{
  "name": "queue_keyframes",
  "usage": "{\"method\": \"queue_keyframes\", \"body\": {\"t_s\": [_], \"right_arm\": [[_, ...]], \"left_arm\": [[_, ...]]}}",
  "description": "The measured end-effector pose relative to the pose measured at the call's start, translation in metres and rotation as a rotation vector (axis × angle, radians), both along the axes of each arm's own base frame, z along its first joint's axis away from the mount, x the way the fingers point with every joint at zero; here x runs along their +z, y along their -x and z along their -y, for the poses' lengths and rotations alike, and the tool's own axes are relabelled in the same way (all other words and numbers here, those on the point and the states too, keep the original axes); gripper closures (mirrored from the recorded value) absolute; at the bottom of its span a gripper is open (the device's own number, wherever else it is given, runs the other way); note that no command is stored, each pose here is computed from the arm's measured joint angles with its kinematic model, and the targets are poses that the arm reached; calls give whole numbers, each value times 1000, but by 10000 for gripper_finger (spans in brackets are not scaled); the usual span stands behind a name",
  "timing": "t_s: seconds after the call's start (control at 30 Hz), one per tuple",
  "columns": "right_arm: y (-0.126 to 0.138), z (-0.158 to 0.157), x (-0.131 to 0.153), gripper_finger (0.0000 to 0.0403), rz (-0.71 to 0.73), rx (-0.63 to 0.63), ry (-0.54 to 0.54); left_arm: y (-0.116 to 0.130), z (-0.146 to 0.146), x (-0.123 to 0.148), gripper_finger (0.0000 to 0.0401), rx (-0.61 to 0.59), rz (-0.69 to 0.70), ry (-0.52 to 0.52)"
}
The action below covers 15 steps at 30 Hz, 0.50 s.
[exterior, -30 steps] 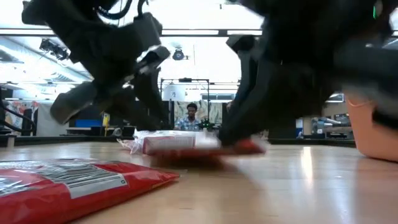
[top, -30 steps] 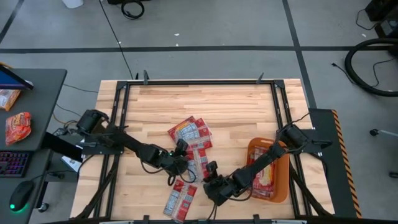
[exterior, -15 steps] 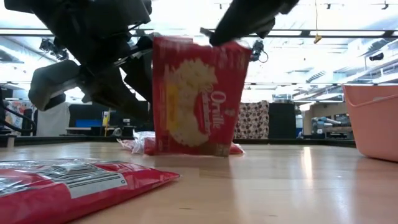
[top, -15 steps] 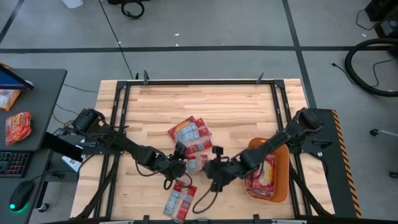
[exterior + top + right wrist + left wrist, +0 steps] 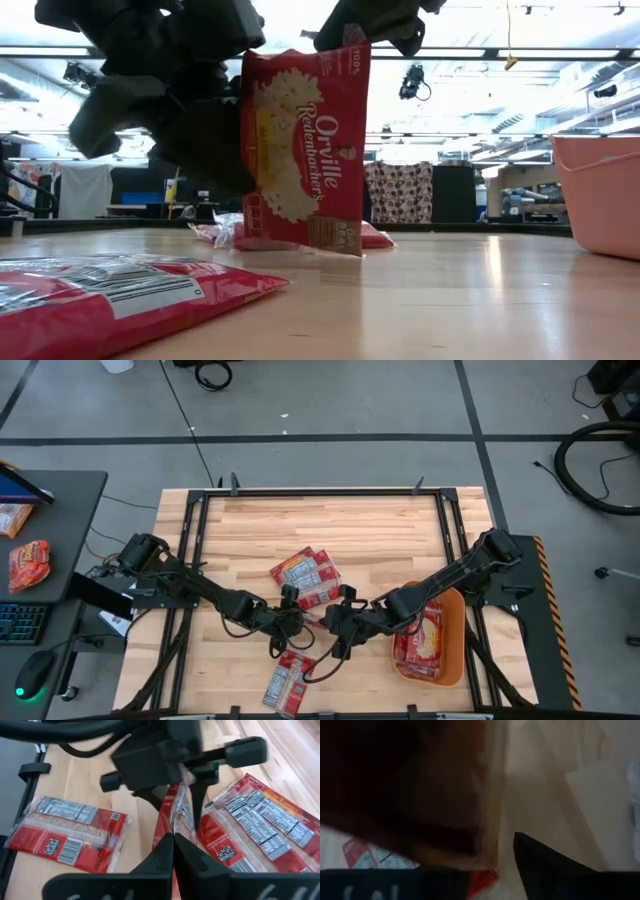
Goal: Sort popcorn bags into baskets
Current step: Put the red popcorn bag into the orange bin
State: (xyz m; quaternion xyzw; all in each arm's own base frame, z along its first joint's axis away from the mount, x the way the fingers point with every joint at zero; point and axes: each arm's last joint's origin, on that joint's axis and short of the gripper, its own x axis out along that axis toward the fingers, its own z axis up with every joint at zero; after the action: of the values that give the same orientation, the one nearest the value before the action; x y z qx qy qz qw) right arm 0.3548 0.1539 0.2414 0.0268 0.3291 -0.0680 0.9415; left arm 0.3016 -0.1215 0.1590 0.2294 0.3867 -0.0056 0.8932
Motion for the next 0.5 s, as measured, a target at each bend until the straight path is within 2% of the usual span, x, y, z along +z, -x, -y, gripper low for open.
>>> {"method": "queue_keyframes", "body": {"t_s": [0.3,0.5], "right_arm": [[0,-1,0,380,-10,36,-14],[19,6,17,362,-81,43,4]], "left_arm": [[-7,-6,3,381,38,59,37],[-7,-7,4,376,44,53,51]]}}
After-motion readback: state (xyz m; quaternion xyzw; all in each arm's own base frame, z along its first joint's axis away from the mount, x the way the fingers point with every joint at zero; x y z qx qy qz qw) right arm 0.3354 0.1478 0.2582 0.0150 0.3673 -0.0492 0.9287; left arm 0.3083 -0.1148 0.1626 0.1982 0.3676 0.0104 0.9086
